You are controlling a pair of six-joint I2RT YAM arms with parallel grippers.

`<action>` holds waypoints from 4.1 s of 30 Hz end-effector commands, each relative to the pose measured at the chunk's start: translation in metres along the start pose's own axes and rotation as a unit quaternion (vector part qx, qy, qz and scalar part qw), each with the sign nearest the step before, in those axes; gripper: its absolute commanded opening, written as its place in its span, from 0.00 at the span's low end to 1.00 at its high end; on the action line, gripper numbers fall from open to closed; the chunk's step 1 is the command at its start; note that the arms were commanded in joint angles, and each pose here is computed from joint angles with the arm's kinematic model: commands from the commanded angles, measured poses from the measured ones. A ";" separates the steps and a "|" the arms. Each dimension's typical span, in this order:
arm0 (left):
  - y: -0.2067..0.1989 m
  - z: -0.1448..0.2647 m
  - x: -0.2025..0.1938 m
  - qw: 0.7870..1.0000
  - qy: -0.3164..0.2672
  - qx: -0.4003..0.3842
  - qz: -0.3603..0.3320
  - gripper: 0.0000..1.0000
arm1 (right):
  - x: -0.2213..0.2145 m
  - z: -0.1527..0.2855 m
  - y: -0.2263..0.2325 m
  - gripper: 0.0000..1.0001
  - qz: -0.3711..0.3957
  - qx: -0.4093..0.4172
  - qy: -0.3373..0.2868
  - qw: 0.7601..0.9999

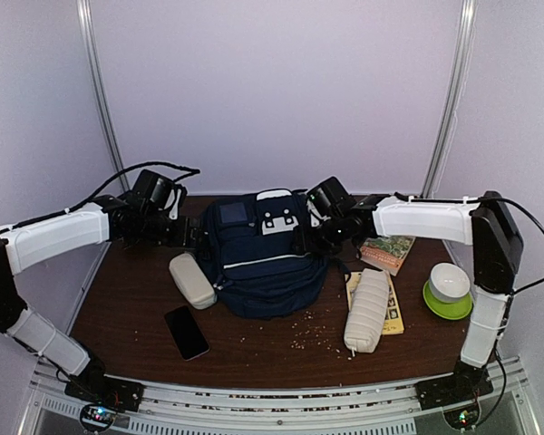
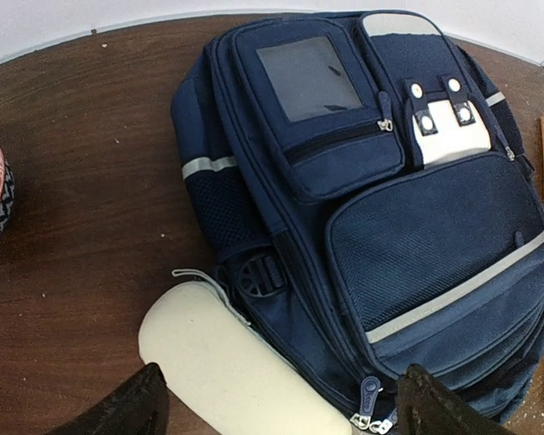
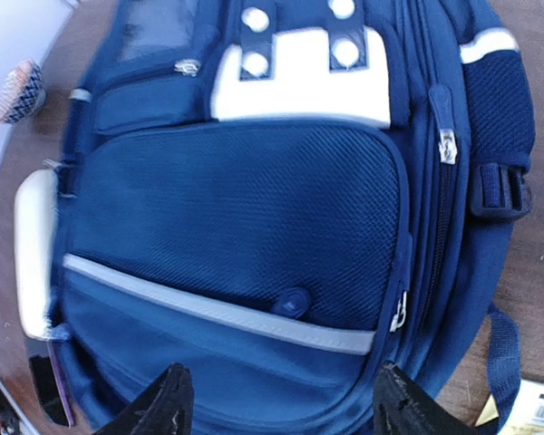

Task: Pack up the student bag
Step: Adjust the student bag at the center of the board.

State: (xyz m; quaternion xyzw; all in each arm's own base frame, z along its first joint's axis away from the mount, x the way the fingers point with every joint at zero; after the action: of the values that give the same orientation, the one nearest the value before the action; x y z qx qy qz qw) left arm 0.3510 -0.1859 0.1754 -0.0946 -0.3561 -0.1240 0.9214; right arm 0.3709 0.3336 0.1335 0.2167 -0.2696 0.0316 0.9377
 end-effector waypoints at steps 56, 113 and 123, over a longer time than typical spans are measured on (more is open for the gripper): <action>0.023 -0.167 0.009 0.985 0.137 0.042 0.097 0.04 | -0.093 0.059 -0.027 0.66 -0.174 0.070 -0.051 0.981; -0.089 -0.095 0.034 0.981 0.032 -0.139 0.131 0.47 | 0.037 -0.001 -0.066 0.55 -0.132 -0.047 -0.066 0.988; -0.060 -0.045 0.024 0.994 0.025 -0.078 0.070 0.81 | 0.031 0.059 -0.049 0.64 -0.048 -0.064 -0.094 0.992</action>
State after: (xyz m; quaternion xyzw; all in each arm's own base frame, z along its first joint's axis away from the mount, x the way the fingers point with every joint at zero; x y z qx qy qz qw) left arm 0.3950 -0.2798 0.1375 -0.2193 -0.2833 -0.0613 0.9316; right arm 0.3979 0.2705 0.1632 0.2123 -0.3263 -0.0944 0.9163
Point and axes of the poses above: each gripper's point midway between its finger pads, its own z axis back along the fingers, its own y axis along the line the jaws close on, x = y × z, the point moved 1 cm from there along z, back along the fingers, and after that the axes turned 8 degrees about -z, right-handed, at the moved point
